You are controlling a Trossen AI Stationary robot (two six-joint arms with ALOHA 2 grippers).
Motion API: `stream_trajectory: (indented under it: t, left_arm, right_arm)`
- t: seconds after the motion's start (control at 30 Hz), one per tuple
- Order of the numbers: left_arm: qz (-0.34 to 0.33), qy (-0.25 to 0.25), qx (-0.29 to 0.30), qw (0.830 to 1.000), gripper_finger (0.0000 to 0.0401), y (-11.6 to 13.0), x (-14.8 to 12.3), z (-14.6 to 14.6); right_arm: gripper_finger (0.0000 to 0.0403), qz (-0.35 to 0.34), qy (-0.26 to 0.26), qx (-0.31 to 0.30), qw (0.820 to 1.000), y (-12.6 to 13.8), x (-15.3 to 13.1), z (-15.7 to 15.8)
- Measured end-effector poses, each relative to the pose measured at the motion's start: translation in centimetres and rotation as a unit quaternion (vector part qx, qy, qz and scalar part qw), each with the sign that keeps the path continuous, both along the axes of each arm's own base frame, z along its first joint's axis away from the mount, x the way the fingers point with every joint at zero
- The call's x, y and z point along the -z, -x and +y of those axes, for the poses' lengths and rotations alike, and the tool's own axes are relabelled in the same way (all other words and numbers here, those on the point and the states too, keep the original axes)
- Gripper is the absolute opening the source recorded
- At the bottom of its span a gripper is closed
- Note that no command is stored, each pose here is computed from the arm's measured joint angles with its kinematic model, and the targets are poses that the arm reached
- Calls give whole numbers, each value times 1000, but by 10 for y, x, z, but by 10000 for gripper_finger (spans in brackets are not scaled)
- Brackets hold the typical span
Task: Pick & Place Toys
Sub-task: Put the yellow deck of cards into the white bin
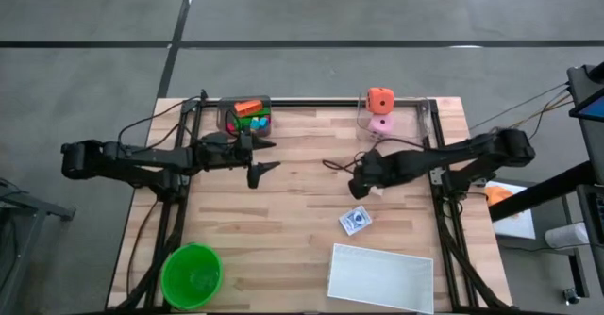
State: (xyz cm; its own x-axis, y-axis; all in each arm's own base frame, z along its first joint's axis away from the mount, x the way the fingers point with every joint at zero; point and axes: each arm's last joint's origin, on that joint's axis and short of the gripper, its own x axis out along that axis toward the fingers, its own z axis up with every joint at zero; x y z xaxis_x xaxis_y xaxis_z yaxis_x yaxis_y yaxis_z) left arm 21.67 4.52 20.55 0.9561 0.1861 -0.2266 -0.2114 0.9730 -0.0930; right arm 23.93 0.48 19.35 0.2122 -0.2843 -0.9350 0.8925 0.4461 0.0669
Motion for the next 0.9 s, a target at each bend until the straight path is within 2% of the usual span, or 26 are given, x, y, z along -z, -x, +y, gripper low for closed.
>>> stream_trajectory:
  t: [0.23,0.5,0.63,0.9]
  left_arm:
    - [1,7,-2,1000,323,0,0,0]
    - [5,8,-2,1000,323,0,1,0]
    - [13,11,-2,1000,323,1,3,0]
    - [15,21,-4,1000,323,1,3,0]
  right_arm:
    - [313,39,-40,43,998,-4,18,2]
    - [313,86,-56,65,993,7,17,2]
    - [313,106,-49,60,991,9,20,1]
    - [308,173,-28,1,984,1,42,-2]
